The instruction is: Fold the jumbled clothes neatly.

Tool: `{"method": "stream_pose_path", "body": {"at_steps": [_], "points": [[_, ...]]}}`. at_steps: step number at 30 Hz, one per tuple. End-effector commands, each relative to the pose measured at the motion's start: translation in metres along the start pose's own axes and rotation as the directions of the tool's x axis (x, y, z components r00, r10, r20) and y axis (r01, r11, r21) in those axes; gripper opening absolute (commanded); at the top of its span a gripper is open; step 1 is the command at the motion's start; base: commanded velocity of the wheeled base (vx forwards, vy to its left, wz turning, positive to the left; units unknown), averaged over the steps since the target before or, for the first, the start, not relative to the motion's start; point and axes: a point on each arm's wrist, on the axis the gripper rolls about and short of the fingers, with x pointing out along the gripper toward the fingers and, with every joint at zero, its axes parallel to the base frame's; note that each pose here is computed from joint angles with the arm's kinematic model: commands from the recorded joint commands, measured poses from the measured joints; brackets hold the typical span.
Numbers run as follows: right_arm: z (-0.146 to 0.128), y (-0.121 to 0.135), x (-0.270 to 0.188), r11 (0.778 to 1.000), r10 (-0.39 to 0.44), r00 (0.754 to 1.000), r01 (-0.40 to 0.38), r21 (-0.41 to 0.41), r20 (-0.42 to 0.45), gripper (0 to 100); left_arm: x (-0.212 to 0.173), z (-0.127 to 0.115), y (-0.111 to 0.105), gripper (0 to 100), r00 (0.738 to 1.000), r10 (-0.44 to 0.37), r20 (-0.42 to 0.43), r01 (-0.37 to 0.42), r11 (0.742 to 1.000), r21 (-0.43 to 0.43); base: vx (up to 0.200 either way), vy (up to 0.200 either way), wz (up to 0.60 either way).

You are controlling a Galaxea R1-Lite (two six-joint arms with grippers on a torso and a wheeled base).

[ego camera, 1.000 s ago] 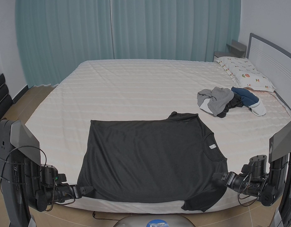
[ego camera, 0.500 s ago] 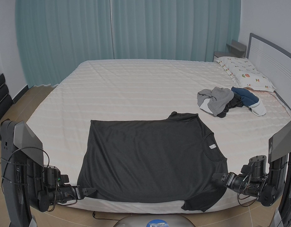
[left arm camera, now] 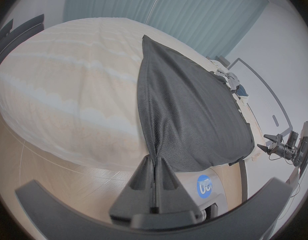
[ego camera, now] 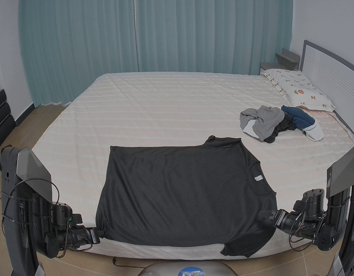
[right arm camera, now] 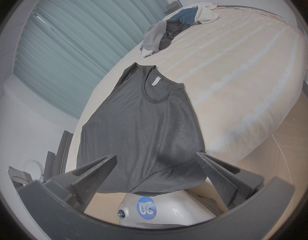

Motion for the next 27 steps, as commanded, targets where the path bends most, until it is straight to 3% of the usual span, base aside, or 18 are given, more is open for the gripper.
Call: {"method": "stream_pose_path", "body": {"at_steps": [1,12,14,20,24,27], "points": [[-0.002,-0.001,-0.003,1.000,-0.003,1.000,0.003,0.000,-0.005,100,-0.003,0.000,0.003,0,1.000,0.008,0.011,-0.008,1.000,-0.010,0.000,0.000,0.00],[-0.001,-0.003,-0.002,1.000,-0.009,1.000,0.009,0.006,-0.004,100,-0.012,-0.004,0.008,0,1.000,0.024,-0.008,-0.025,0.998,-0.063,0.000,0.000,0.00],[0.000,-0.006,0.002,1.000,-0.016,1.000,0.016,0.000,-0.003,100,-0.012,-0.002,0.009,0,1.000,0.022,0.000,-0.022,0.994,-0.110,0.000,0.000,0.00],[-0.001,-0.011,0.018,1.000,-0.026,0.999,0.026,-0.005,-0.022,100,-0.013,-0.001,0.007,0,1.000,-0.010,0.004,0.011,0.991,-0.133,0.000,0.000,0.00],[0.003,-0.024,0.031,0.995,-0.067,0.998,0.066,-0.073,-0.005,100,-0.013,0.000,0.007,0,1.000,-0.014,0.006,0.015,0.990,-0.141,0.000,0.000,0.00],[0.007,-0.023,0.032,0.995,-0.061,0.998,0.062,-0.079,0.009,100,-0.013,0.000,0.007,0,1.000,-0.016,0.005,0.016,0.990,-0.143,0.000,0.000,0.00]]}}
